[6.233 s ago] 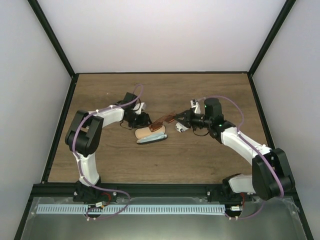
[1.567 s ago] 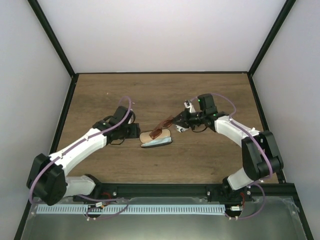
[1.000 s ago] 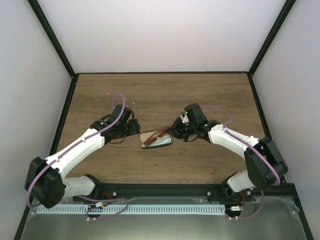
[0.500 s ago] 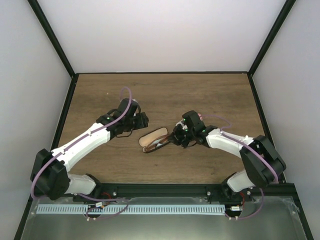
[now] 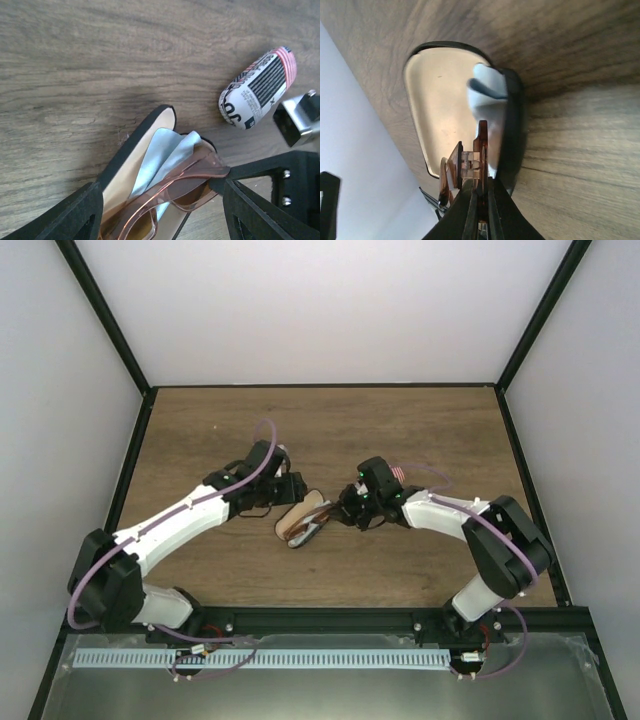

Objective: Organize the sunglasses
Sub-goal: Place the sunglasses in the sunglasses case.

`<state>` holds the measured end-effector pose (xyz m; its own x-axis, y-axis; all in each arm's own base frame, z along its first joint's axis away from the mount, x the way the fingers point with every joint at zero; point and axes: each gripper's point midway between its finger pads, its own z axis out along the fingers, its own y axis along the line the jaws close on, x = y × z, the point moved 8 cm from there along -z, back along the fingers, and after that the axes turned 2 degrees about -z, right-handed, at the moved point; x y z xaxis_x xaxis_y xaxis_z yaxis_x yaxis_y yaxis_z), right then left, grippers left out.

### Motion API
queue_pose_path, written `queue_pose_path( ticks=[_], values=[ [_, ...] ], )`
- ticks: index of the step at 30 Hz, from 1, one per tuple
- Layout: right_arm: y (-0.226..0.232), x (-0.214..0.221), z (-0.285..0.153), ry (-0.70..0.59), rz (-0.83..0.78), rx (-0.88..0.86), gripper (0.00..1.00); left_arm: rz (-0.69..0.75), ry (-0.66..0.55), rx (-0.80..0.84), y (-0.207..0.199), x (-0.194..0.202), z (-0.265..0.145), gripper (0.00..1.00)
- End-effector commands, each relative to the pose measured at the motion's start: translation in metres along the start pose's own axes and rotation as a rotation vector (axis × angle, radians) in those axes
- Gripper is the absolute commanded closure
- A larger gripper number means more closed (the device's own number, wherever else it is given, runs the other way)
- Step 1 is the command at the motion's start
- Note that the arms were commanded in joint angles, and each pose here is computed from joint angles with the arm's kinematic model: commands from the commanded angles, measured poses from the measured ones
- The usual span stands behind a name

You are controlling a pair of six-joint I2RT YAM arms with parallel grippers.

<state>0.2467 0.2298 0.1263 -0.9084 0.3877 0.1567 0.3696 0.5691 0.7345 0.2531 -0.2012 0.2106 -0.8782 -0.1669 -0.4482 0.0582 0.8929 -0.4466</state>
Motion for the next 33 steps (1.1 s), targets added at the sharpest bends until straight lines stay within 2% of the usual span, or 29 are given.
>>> queue_pose_path(
  ticks=[1, 12, 23, 33],
  values=[
    [0.021, -0.003, -0.001, -0.01, -0.123, -0.011, 0.99, 0.036, 0.028, 0.009, -0.003, 0.004, 0.009, 0.32],
    [0.046, -0.009, -0.013, 0.036, -0.283, -0.016, 0.99, 0.04, 0.011, 0.027, -0.012, -0.003, 0.021, 0.32],
    [0.026, -0.001, -0.008, 0.124, -0.233, 0.006, 0.99, 0.054, 0.055, 0.026, -0.014, 0.004, 0.035, 0.32],
    [0.001, -0.008, 0.001, 0.143, -0.195, 0.045, 0.99, 0.105, 0.179, 0.032, -0.014, 0.027, 0.067, 0.32]
  ],
)
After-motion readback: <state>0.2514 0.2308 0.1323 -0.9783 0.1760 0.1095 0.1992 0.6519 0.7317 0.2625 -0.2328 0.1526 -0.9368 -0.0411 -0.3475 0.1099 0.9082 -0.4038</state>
